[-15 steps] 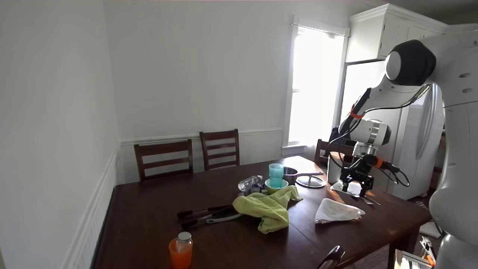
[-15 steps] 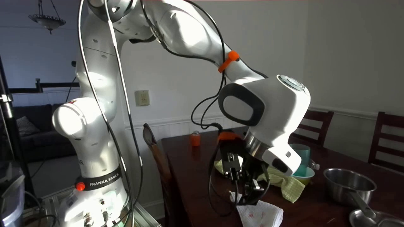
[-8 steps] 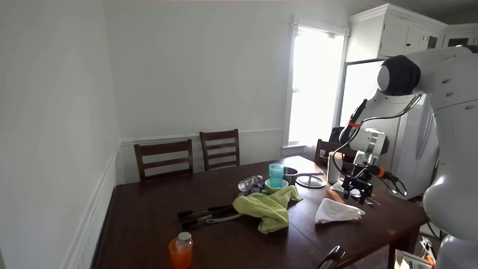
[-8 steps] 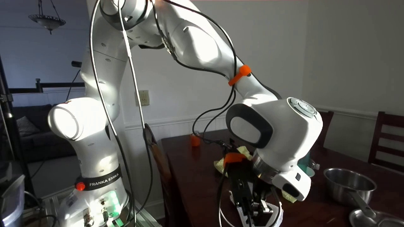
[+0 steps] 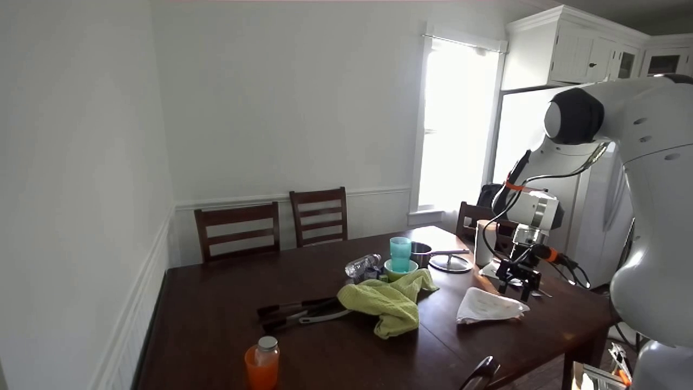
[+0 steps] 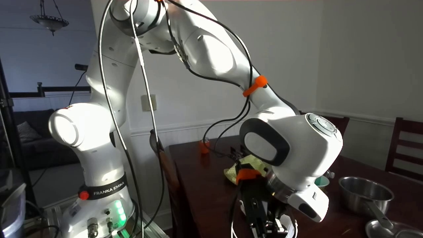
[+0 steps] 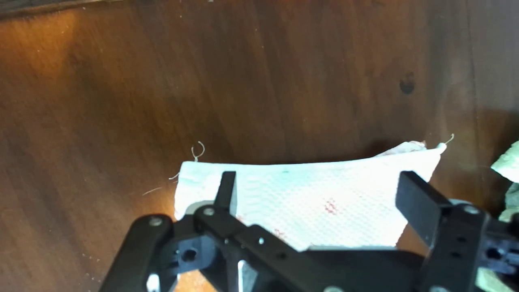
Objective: Unfold the white napkin
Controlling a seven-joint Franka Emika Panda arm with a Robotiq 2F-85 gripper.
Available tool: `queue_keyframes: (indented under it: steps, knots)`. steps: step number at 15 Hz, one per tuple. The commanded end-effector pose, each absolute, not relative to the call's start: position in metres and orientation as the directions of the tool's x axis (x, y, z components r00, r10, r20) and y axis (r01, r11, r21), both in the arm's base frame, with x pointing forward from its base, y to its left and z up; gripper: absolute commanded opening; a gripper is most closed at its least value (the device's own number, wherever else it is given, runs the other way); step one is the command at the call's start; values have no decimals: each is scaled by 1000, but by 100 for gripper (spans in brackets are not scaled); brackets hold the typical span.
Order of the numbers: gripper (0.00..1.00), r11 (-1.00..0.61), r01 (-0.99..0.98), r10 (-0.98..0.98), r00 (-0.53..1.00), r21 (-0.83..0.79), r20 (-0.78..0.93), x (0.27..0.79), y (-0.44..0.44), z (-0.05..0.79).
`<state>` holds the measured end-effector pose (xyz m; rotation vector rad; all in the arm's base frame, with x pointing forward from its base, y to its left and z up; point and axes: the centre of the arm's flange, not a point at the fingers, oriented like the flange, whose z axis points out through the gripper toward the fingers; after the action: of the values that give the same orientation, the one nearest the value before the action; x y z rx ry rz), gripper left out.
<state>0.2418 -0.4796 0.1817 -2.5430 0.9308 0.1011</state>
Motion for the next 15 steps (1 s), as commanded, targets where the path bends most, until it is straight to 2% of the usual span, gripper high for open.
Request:
queue_keyframes:
  steps: [1, 15]
  knots:
    - [100, -683, -631, -600, 772, -368, -210, 242, -480, 182]
    - [100, -658, -670, -648, 736, -344, -196, 244, -513, 143]
